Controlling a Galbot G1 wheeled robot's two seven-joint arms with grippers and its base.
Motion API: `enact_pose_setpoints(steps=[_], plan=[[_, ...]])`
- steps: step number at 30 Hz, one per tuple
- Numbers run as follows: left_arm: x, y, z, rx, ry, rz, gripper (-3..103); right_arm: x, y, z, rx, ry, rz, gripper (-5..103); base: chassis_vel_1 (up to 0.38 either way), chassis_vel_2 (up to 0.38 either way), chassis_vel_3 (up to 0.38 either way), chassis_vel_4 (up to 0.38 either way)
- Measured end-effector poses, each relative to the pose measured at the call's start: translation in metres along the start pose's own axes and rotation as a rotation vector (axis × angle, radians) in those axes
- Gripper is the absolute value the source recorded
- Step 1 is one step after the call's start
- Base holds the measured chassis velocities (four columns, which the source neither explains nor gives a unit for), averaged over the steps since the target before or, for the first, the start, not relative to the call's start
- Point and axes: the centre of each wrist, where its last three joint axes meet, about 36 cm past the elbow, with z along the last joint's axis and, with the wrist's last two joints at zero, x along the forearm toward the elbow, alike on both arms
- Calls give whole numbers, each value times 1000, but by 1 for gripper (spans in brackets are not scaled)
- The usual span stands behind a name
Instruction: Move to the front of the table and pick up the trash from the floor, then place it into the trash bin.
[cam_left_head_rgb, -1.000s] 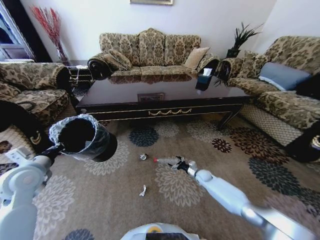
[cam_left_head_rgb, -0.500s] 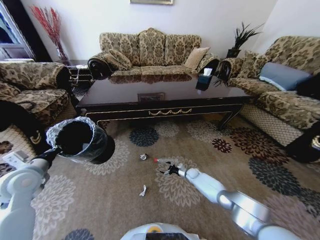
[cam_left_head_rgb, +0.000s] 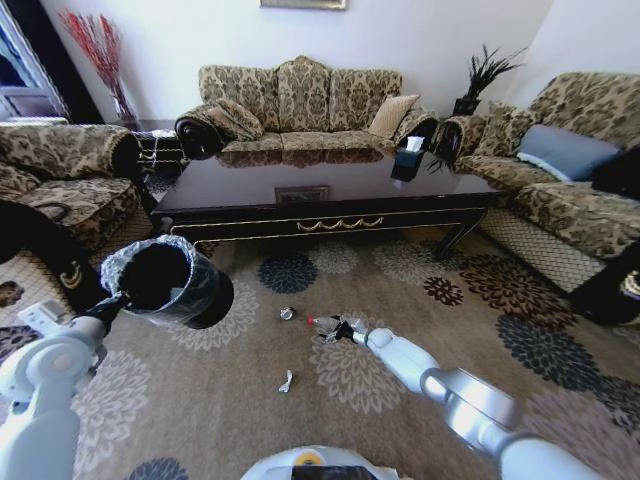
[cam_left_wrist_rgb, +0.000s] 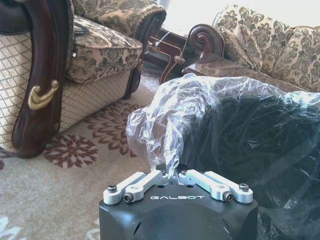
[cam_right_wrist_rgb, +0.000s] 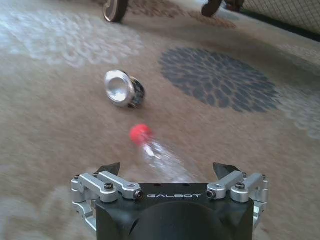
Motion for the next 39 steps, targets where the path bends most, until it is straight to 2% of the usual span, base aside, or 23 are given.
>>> enact_pose_setpoints(steps=[5, 8, 15, 16, 17, 19, 21, 22, 23, 26, 29, 31, 32, 33, 36, 37, 39], plan=[[3, 1, 0, -1, -2, -3, 3, 0, -12, -3, 22, 41, 19, 100, 0, 0, 0, 0], [4, 5, 0, -4, 0, -11, 3, 3, -22, -3, 34, 103, 4, 100, 0, 0, 0, 0], [6, 4, 2, -6, 2, -9, 3, 6, -23, 4, 37, 159, -64, 102, 0, 0, 0, 0], [6, 4, 2, -8, 4, -7, 3, 5, -21, 6, 33, 159, -68, 98, 0, 0, 0, 0], [6, 4, 3, -10, 5, -6, 3, 5, -19, 7, 31, 160, -72, 98, 0, 0, 0, 0], [5, 2, 2, -16, 6, -1, 3, 5, -16, 10, 29, 161, -78, 88, 0, 0, 0, 0], [5, 1, 2, -17, 6, 0, 3, 5, -15, 11, 28, 161, -79, 88, 0, 0, 0, 0], [4, 0, 2, -20, 6, 5, 3, 6, -13, 13, 24, 160, -82, 78, 0, 0, 0, 0], [4, -2, 2, -22, 7, 9, 3, 6, -12, 15, 21, 161, -85, 72, 0, 0, 0, 0], [3, -3, 3, -23, 9, 13, 3, 8, -10, 20, 24, 167, -93, 66, 0, 0, 0, 0], [2, -4, 3, -24, 12, 14, 3, 12, -8, 27, 34, 158, -118, 50, 0, 0, 0, 0], [2, -3, 3, -25, 12, 12, 3, 14, -9, 29, 38, 147, -134, 50, 0, 0, 0, 0], [1, -3, 4, -25, 15, 10, 3, 17, -10, 31, 45, 124, -152, 41, 0, 0, 0, 0], [0, -3, 4, -26, 17, 10, 3, 19, -11, 31, 46, 113, -159, 41, 0, 0, 0, 0], [-4, -5, 9, -31, 34, 16, 3, 28, -20, 24, 20, -2, -159, 32, 0, 0, 0, 0], [-4, -5, 9, -31, 34, 16, 3, 28, -20, 24, 20, -2, -159, 32, 0, 0, 0, 0], [-8, -8, 15, -32, 51, 27, 3, 44, -33, 17, 8, -68, -142, 28, 0, 0, 0, 0]])
